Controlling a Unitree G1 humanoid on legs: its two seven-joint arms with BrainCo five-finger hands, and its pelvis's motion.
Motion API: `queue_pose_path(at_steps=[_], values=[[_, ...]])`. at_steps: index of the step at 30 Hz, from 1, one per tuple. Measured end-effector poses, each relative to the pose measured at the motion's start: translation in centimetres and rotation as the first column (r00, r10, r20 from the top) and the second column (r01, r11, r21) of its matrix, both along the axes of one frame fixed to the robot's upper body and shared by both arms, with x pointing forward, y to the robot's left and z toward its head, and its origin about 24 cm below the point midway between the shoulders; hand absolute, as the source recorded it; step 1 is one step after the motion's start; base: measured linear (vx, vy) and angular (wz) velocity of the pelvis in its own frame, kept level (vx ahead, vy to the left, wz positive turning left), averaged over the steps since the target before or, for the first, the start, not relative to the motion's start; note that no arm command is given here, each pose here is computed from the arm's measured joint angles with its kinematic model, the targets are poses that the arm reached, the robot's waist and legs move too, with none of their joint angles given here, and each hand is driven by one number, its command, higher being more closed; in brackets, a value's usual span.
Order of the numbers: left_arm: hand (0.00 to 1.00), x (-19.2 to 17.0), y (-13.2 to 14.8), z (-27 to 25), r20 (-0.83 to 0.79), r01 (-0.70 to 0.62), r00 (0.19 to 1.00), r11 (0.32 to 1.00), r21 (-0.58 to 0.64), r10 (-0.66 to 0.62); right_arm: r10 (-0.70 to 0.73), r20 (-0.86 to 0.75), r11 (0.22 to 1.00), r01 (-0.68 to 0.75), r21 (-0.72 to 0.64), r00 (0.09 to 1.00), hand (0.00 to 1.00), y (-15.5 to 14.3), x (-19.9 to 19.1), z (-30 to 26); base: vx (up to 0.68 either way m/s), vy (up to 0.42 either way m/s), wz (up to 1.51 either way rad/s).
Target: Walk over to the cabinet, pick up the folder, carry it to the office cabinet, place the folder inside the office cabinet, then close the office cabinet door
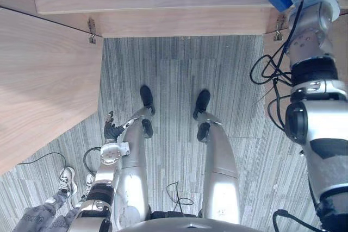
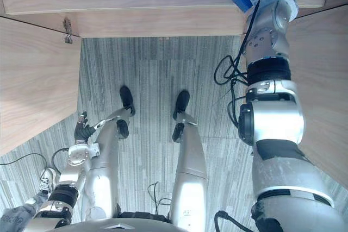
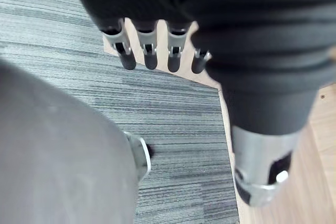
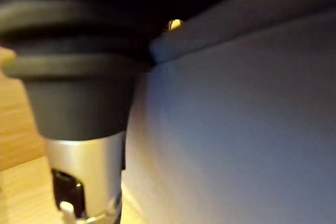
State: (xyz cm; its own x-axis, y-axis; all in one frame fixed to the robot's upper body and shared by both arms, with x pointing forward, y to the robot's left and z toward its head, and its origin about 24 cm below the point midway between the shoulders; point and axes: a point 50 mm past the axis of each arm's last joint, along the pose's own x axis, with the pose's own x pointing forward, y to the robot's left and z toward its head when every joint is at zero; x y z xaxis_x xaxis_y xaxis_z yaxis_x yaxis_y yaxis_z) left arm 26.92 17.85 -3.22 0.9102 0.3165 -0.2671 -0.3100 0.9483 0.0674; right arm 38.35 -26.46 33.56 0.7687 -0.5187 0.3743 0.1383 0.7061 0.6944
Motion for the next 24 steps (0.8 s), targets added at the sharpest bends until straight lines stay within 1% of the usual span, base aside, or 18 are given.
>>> queue_pose_path(at_steps=[6, 10, 15, 17, 21, 24], values=[[0.0, 0.3, -0.3, 0.2, 0.005, -0.001, 1.0, 1.0, -0.014, 0.001, 0.04, 0.077, 0.989, -0.051, 0.14, 0.996, 0.0, 0.4, -0.2, -1.2, 0.0, -0.025, -0.02], [0.0, 0.3, -0.7, 0.1, 0.002, -0.002, 1.0, 1.0, -0.028, 0.002, 0.055, 0.085, 0.975, -0.072, 0.208, 0.995, 0.0, 0.9, -0.1, -1.7, 0.0, -0.011, -0.02], [0.0, 0.4, -0.9, 0.2, 0.003, -0.002, 1.0, 1.0, -0.031, 0.002, 0.065, 0.11, 0.974, -0.087, 0.21, 0.992, 0.0, 1.2, -0.4, -1.8, 0.0, -0.011, -0.02], [0.0, 0.4, -0.9, 0.2, 0.003, -0.003, 1.0, 1.0, -0.031, 0.003, 0.064, 0.104, 0.977, -0.083, 0.196, 0.993, 0.0, 1.0, -0.4, -1.7, 0.0, -0.03, -0.03], [0.0, 0.4, -0.9, 0.1, -0.001, -0.003, 1.0, 0.999, -0.032, 0.003, 0.018, 0.001, 1.0, -0.018, 0.016, 1.0, 0.0, 0.8, -0.2, -1.7, 0.0, -0.025, -0.04], [0.0, 0.3, -0.7, -0.1, -0.009, -0.012, 1.0, 0.999, -0.033, 0.012, -0.057, -0.089, 0.99, 0.044, -0.134, 0.994, 0.0, 0.0, 0.0, -1.7, 0.0, -0.016, -0.04]])
